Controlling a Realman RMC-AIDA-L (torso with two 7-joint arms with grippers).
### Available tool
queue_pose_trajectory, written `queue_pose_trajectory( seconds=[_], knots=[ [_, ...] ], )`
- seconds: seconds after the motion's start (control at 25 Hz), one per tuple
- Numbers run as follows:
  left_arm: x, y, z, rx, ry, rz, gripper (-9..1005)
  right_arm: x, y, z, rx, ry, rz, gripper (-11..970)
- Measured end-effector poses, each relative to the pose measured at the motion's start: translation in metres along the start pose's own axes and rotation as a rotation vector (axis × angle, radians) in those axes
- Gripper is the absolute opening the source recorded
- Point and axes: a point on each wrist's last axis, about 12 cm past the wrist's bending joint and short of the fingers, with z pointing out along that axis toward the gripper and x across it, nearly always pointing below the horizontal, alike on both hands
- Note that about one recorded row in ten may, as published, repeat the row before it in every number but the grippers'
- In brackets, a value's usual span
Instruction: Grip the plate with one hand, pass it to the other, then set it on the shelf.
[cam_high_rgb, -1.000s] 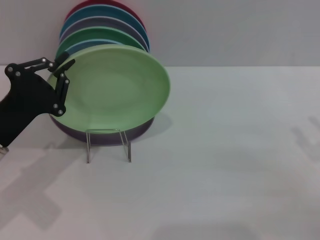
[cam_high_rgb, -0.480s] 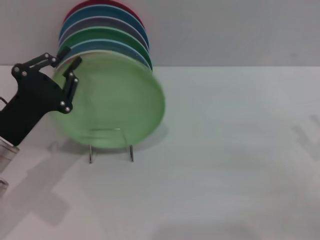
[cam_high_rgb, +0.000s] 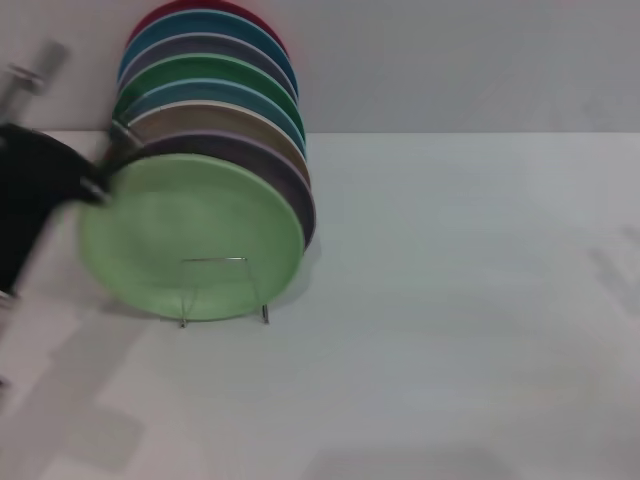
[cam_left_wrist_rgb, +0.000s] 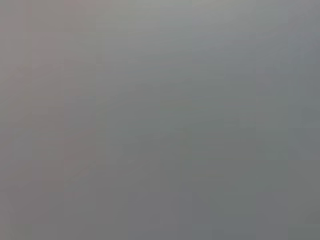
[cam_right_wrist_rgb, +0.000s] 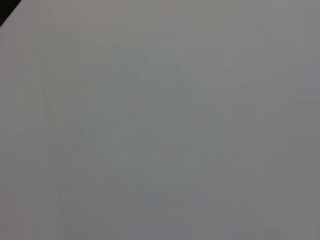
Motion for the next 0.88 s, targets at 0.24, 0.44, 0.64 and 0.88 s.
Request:
queue_pose_trajectory(
  seconds=[0.24, 0.44, 0.64, 0.88],
  knots=[
    [0.004, 0.036, -0.008, -0.276, 0.033, -0.188, 595, 0.012, 0.001, -0.010, 0.096, -0.024, -0.207, 751],
    [0.036, 0.050, -0.028, -0.412, 0.271, -0.319, 680, 0.029, -0.013, -0.021, 0.359, -0.009, -0.335, 752],
    [0.057, 0.048, -0.047, -0.453, 0.467, -0.418, 680, 0.046, -0.032, -0.023, 0.538, 0.116, -0.336, 752],
    [0.060, 0.042, -0.054, -0.434, 0.525, -0.443, 680, 0.059, -0.029, -0.016, 0.514, 0.196, -0.414, 753]
  ],
)
